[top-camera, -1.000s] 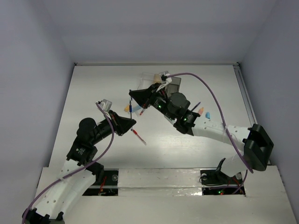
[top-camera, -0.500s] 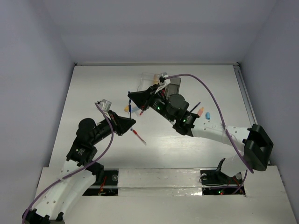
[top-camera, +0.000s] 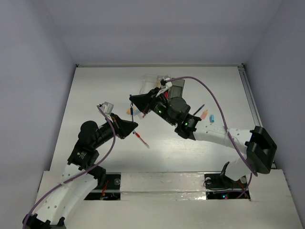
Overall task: Sort the stationery into containers
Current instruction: Close the pen cap on the pen.
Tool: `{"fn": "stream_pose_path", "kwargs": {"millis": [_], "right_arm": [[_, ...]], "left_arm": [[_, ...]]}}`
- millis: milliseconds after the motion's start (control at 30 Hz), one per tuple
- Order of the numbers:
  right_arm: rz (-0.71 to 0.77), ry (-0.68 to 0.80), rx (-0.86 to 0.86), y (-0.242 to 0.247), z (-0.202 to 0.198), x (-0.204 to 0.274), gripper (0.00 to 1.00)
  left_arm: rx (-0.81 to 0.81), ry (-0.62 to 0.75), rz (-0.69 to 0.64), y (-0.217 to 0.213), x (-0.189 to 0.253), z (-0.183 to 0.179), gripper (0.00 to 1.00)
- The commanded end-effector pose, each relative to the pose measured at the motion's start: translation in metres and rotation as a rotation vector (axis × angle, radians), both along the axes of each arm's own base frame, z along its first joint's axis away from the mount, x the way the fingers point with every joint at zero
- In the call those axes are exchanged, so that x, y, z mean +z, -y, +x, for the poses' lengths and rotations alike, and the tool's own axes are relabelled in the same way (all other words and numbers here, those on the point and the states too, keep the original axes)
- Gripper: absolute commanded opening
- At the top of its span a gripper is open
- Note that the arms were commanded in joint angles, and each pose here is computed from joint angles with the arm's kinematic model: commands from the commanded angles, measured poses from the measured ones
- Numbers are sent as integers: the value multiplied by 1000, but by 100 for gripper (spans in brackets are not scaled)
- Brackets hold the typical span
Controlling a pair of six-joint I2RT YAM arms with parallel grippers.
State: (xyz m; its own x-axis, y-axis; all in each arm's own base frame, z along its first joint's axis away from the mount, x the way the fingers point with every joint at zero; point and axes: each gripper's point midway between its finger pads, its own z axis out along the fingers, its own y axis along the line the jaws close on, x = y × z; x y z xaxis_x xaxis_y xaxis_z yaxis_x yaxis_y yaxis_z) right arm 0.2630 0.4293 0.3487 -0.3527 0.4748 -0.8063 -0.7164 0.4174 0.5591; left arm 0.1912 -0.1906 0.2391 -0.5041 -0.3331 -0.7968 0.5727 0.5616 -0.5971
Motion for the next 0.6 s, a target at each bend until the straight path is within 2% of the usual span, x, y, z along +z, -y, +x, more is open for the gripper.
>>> {"fn": "stream_pose_path", "kwargs": {"millis": [0, 233, 567], "right_arm": [[41, 55, -7, -3, -4, 27, 0], [74, 99, -49, 4, 0, 53, 0], [46, 78, -47, -2, 3, 41, 0]], "left_arm": [[-29, 75, -35, 4, 20, -3, 0], [-34, 72, -34, 4, 19, -3, 0], [-21, 87, -40, 2, 23, -4, 0]]}}
